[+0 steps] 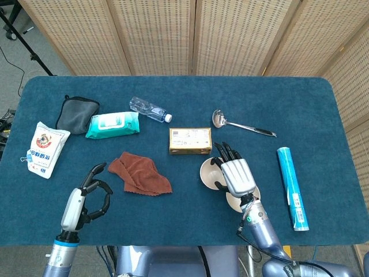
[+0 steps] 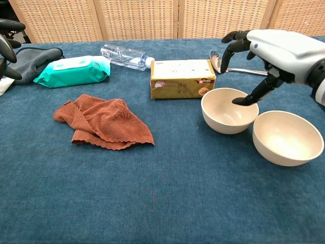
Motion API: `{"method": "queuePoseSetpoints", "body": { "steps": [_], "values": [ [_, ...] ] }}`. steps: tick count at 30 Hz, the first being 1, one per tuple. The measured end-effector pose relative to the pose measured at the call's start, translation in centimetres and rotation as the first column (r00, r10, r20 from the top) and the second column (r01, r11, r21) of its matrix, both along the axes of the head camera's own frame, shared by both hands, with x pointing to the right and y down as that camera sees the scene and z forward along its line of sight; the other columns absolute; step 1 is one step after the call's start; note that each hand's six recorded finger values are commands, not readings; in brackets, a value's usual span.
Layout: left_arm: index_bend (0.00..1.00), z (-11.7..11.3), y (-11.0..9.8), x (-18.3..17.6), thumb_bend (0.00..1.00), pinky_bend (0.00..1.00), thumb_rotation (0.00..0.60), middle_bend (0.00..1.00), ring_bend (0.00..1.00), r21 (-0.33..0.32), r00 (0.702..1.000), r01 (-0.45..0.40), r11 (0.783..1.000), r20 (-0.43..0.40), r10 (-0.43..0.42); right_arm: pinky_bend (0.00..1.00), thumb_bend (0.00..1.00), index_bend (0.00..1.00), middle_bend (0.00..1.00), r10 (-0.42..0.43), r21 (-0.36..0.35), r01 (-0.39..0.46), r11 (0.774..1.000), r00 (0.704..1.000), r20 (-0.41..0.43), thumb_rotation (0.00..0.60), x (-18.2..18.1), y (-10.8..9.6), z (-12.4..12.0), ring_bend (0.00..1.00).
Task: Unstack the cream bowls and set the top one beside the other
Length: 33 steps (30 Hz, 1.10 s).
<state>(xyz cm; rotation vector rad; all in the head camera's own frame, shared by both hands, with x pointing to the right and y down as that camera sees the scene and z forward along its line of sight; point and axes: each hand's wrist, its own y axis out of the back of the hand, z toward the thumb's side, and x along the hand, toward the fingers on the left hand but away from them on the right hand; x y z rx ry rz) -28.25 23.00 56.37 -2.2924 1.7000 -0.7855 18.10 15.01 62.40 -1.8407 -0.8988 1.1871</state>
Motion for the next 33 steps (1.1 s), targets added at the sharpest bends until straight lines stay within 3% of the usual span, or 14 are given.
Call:
{"method": "queuePoseSetpoints", "body": {
  "steps": [7,13,21,33],
  "values": [
    [0.56,0.4,0.2,0.1,0.50,0.35,0.600,0.17,0.16,-0.011,1.000,-0.006,1.000,0.011,0.006,0.24,0.21,0.37,0.08,-0.039,0.042,0.039,0.998,0.999,0.011,0.600,0.3,0.1,-3.0,0.00],
    [0.56,0.6,0.3,0.1,0.50,0.35,0.600,0.17,0.16,-0.011,1.000,-0.009,1.000,0.022,0.010,0.24,0.21,0.37,0.09,-0.032,0.057,0.031,0.998,0.999,0.012,0.600,2.6,1.5,-6.5,0.00],
    [0.56,1.1,0.6,0.4,0.50,0.35,0.600,0.17,0.16,-0.023,0.999,-0.023,0.999,0.036,0.023,0.24,0.21,0.37,0.13,0.025,0.089,-0.026,0.996,1.000,0.009,0.600,7.2,4.5,-11.2,0.00],
    [0.56,1.7,1.2,0.8,0.50,0.35,0.600,0.17,0.16,-0.028,0.997,-0.047,0.998,0.061,0.049,0.24,0.21,0.37,0.14,0.122,0.060,-0.123,0.991,0.992,0.010,0.600,12.6,9.3,-15.3,0.00]
  ]
}}
